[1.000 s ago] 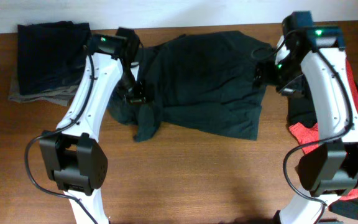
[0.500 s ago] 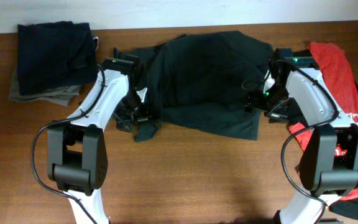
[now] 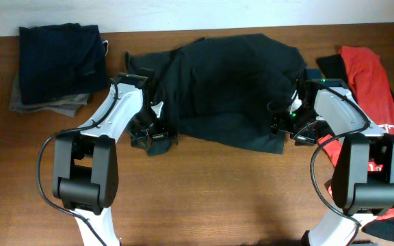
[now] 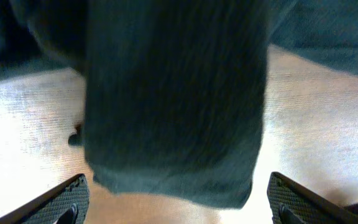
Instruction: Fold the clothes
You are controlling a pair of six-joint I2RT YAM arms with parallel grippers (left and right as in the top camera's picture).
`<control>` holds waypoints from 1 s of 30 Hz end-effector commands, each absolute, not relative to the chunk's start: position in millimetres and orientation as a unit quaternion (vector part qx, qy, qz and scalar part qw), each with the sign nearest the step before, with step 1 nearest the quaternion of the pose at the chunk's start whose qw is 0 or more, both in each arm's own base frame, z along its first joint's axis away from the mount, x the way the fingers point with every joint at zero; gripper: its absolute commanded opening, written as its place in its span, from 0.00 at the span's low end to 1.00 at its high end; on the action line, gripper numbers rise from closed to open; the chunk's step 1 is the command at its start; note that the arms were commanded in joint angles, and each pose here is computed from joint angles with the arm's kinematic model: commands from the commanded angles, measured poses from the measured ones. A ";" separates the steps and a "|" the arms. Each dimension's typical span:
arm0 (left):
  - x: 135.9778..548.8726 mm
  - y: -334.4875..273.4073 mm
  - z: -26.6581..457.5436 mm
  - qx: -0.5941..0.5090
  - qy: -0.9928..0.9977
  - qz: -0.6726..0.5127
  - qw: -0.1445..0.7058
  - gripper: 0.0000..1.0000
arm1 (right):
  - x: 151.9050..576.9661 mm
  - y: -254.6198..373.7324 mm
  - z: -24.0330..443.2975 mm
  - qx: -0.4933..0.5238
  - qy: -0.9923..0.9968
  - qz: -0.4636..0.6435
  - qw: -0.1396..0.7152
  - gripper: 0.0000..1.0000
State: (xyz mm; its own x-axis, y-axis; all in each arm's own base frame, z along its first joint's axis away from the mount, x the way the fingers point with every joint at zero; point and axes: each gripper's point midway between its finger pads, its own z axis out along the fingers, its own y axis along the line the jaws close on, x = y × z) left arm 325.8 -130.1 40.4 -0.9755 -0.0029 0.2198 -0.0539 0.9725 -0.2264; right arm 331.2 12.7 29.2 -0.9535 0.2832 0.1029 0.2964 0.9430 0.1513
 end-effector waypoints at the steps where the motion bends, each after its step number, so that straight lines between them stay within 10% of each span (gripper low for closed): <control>1: 328.6 -129.3 37.3 0.006 -0.987 0.119 0.104 0.89 | 328.6 14.3 25.4 -0.154 -0.983 -0.089 0.038 0.83; 30: 328.5 -121.3 23.8 0.008 -0.989 0.096 0.112 0.61 | 314.1 26.4 0.9 -0.180 -0.975 -0.120 0.049 0.56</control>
State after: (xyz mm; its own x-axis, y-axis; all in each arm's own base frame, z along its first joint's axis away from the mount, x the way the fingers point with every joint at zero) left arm 333.7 -126.5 37.3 -0.9832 0.0050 0.1827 -0.0336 0.9776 -0.2078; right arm 316.1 25.9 2.7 -0.9286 0.3438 0.1396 0.3672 0.9059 0.2110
